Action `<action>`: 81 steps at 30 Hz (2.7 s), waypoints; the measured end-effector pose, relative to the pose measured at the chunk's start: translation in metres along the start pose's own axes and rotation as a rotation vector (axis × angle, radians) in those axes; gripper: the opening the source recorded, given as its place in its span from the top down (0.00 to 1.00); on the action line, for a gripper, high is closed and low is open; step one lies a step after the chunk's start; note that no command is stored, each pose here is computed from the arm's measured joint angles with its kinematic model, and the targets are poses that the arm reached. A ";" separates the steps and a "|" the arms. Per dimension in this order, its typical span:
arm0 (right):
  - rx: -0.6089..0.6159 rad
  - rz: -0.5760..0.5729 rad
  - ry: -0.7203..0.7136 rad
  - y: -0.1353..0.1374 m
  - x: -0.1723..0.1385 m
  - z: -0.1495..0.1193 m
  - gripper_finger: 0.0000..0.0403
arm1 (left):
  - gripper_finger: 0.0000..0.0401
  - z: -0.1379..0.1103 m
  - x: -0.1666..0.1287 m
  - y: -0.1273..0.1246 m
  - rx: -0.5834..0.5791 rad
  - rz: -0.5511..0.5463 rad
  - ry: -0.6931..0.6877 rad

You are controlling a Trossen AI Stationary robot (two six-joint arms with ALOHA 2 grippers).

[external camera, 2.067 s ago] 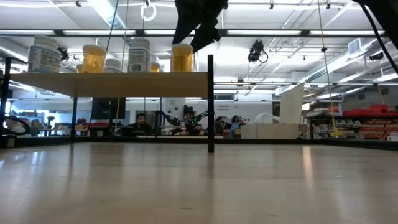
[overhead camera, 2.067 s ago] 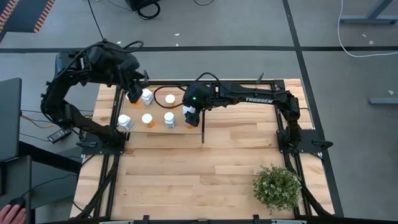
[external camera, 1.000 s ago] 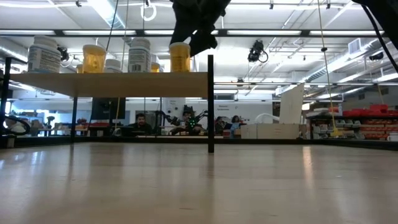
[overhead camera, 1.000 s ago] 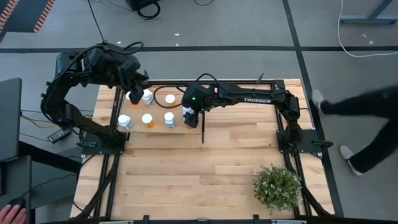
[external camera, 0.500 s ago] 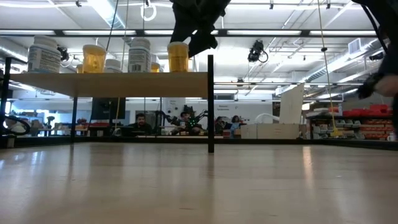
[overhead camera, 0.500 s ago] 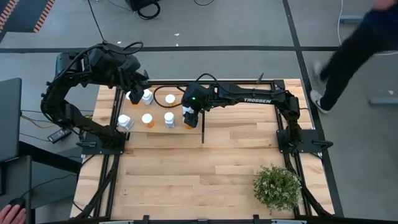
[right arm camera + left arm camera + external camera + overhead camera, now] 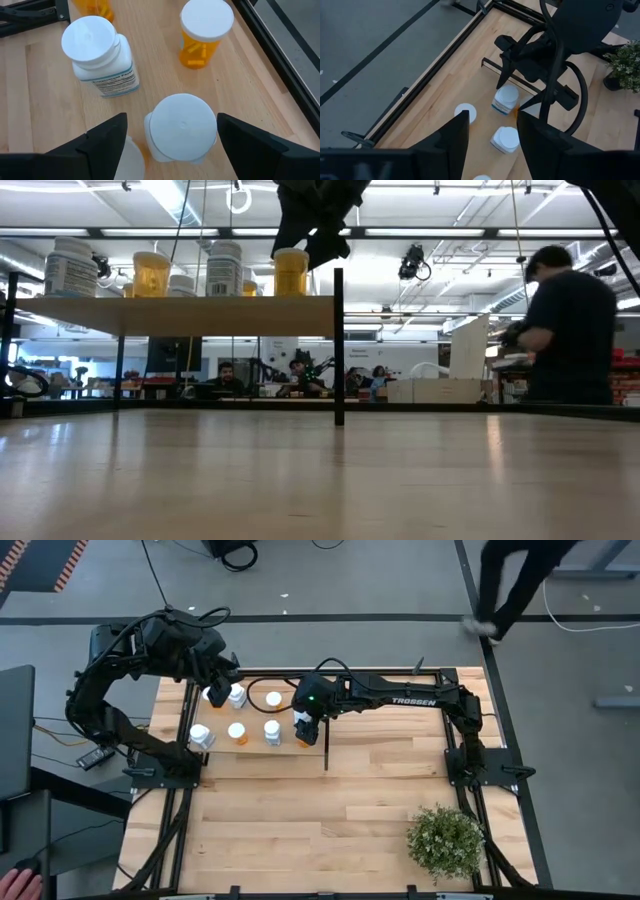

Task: Pick and place medicine bottles onto shelf by color
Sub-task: Adjust the white pill bottle on the shelf

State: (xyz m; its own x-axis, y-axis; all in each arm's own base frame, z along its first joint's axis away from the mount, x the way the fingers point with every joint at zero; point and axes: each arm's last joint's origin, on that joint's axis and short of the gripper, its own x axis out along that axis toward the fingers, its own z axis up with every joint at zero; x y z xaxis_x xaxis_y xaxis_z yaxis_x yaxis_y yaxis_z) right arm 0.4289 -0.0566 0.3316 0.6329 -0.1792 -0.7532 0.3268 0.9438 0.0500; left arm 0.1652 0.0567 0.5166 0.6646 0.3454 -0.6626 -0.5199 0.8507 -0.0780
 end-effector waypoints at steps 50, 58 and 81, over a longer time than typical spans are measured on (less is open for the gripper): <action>0.068 -0.137 0.077 -0.065 -0.010 0.000 0.49 | 0.57 0.000 0.000 0.000 -0.008 0.001 0.001; 0.087 -0.132 0.075 -0.064 -0.013 0.000 0.49 | 0.57 0.000 0.000 0.000 -0.008 0.000 -0.001; 0.073 -0.117 0.002 -0.048 -0.012 0.005 0.49 | 0.57 0.000 0.000 -0.002 -0.029 -0.008 -0.005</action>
State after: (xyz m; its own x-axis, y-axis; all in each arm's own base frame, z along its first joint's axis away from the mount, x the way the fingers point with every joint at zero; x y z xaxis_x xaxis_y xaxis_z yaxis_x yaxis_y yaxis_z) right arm 0.4092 -0.1014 0.3418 0.5856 -0.2864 -0.7583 0.4486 0.8937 0.0088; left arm 0.1663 0.0553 0.5171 0.6717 0.3408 -0.6578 -0.5299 0.8415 -0.1051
